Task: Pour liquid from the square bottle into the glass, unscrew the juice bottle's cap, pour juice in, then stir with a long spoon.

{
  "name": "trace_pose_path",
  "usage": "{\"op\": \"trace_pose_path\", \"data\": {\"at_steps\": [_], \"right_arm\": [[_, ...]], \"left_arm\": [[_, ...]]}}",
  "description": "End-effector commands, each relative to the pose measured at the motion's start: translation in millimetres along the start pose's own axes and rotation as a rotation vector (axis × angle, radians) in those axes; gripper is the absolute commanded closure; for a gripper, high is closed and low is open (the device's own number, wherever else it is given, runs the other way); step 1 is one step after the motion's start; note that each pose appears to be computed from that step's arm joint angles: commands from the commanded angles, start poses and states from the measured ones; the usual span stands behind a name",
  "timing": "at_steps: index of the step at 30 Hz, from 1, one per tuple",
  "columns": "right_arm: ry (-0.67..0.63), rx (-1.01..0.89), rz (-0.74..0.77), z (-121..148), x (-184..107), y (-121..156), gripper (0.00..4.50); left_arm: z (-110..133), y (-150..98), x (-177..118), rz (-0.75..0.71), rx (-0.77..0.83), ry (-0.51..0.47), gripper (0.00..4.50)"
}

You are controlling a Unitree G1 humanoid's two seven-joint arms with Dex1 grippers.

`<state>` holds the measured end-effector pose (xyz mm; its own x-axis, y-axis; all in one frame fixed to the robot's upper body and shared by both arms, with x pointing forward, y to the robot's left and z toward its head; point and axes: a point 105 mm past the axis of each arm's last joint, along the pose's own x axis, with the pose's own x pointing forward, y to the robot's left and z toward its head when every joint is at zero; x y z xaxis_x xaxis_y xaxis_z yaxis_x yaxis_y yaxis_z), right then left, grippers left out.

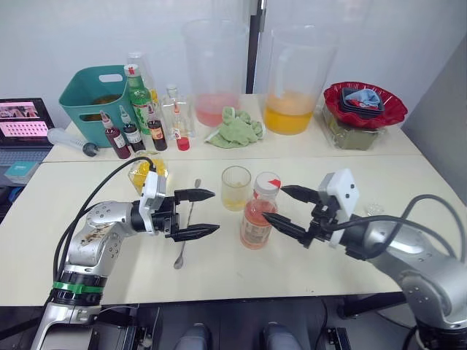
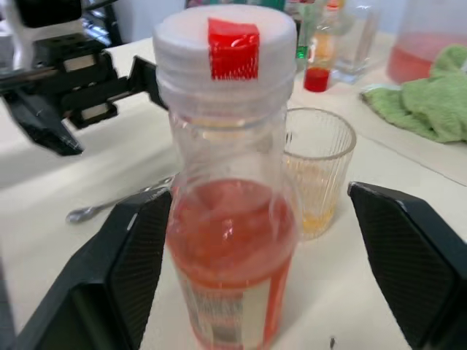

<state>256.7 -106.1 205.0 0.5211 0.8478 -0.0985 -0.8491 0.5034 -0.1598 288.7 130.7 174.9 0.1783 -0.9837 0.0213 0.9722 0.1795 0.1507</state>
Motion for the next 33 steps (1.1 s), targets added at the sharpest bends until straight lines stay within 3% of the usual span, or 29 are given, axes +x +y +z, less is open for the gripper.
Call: {"op": "trace_pose_path", "data": {"at_steps": [1,8,18,26,33], "right_arm": [[-0.006,-0.082,0.108,3.8,5.5,-1.2,0.5],[-0.023,-0.141,0.225,7.5,18.6,-25.2,0.5],[-0.055,-0.123,0.454,25.6,27.8,-24.2,0.5],[-0.077,-0.107,0.481,29.8,30.2,-21.9,2.93],[-0.127,-0.117,0.384,37.7,33.0,-21.6,2.97]], "left_arm": [[11.4,-3.4,-4.6,0.028,0.055,-0.008,0.0],[12.8,-13.6,-11.3,0.067,0.046,0.007,0.0],[12.6,-19.3,-14.8,0.099,0.05,0.02,0.0],[10.5,-21.6,-16.1,0.105,0.046,0.024,0.0],[10.3,-19.2,-13.2,0.089,0.046,0.02,0.0]]}}
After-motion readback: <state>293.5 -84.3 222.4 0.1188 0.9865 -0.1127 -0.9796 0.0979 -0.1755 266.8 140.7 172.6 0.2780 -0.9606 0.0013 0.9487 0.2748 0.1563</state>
